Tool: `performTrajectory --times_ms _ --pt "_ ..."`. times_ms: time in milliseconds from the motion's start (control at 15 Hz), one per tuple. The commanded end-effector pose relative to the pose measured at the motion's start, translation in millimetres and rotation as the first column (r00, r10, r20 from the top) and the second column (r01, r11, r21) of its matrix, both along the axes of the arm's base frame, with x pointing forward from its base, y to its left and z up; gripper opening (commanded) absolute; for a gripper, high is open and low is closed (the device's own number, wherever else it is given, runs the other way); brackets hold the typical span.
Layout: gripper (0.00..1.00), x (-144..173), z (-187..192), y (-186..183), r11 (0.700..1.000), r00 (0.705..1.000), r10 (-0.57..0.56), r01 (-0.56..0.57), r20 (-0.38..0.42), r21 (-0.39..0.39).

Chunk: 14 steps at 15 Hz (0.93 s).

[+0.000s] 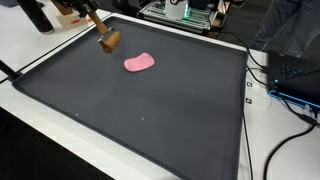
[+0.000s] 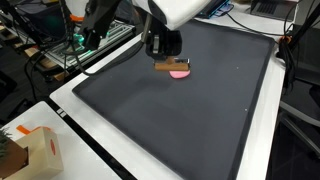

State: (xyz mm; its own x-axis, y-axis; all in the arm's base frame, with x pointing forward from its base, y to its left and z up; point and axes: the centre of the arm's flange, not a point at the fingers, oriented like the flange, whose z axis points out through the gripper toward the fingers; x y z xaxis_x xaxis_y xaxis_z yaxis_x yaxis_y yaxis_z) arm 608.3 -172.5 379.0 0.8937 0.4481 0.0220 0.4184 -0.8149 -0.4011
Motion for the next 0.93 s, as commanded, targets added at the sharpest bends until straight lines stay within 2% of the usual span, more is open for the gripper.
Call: performTrajectory --times_ms 0,400,867 --pt "0.23 9 -2 -14 0.999 1.0 -0.014 0.015 -0.022 0.046" --pt "0.23 15 -11 -22 0.998 0.998 -0.018 0.021 -0.058 0.054" --pt "0.23 25 -19 -15 0.998 0.995 -0.012 0.017 -0.097 0.054"
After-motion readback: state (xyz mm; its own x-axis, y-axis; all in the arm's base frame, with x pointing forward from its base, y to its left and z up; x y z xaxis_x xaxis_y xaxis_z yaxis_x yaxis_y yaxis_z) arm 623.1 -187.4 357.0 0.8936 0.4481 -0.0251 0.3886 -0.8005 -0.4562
